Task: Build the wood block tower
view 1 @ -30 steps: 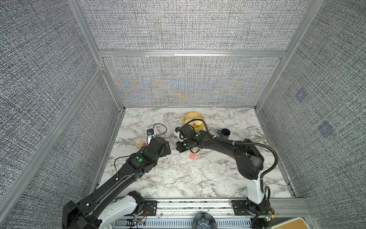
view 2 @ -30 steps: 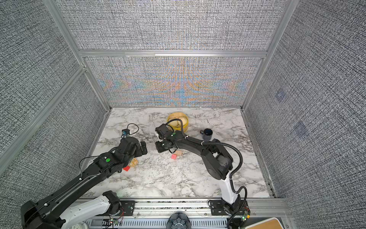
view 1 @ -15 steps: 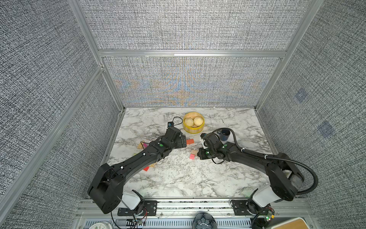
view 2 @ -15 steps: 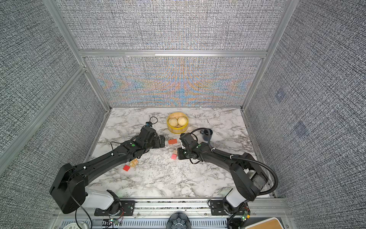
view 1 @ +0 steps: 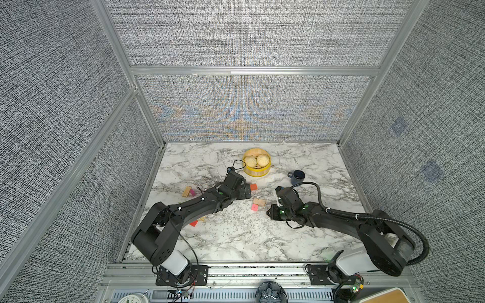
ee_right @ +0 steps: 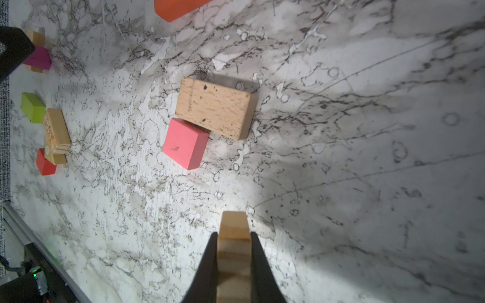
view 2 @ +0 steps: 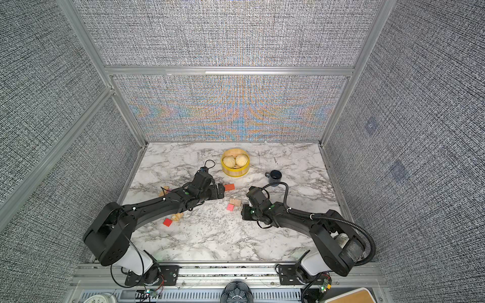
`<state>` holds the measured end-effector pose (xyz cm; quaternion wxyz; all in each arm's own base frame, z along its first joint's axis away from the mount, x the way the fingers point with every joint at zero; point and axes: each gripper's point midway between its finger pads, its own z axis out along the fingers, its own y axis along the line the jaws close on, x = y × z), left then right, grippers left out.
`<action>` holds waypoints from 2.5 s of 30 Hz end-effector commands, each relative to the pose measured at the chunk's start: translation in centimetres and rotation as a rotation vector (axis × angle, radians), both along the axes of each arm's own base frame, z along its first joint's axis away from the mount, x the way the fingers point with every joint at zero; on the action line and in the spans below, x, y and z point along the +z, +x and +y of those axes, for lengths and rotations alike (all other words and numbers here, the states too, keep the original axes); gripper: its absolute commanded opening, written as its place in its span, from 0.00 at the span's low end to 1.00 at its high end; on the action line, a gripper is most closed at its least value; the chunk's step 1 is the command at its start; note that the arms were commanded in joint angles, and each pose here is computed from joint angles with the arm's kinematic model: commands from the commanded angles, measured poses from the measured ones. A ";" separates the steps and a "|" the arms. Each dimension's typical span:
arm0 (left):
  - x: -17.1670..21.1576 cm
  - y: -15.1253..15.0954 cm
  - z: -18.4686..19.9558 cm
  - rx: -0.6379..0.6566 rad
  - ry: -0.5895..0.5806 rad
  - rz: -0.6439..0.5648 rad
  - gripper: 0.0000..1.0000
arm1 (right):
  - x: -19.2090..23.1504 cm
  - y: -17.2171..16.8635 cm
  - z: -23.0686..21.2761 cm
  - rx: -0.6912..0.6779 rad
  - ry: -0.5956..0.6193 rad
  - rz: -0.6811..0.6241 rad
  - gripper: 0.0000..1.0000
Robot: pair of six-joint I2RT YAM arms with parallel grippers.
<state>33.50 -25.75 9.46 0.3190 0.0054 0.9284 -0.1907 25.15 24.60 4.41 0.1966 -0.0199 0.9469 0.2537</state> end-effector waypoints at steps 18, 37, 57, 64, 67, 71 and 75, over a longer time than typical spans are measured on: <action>-1.6 -0.2 -0.6 -0.027 -0.014 0.019 0.99 | -1.8 2.5 2.6 -0.053 0.072 0.014 0.00; -2.2 -1.3 0.6 -0.016 0.004 0.023 0.99 | -1.1 2.2 1.6 -0.030 0.009 0.008 0.47; -4.5 -2.8 0.6 -0.057 0.007 0.084 0.00 | -0.7 1.4 -0.8 0.000 -0.104 -0.014 0.00; -5.6 -2.6 -0.8 -0.084 -0.002 0.116 0.00 | -1.4 1.6 -0.8 0.008 -0.108 0.005 0.00; -5.9 -2.6 -1.5 -0.096 -0.011 0.124 0.00 | -1.4 1.8 -0.9 0.004 -0.104 0.009 0.00; -6.4 -2.8 -2.4 -0.109 -0.014 0.136 0.00 | -1.6 1.8 -1.1 0.005 -0.106 0.017 0.00; -6.8 -3.1 -2.8 -0.116 -0.015 0.146 0.00 | -1.9 1.9 -0.6 0.022 -0.087 0.029 0.00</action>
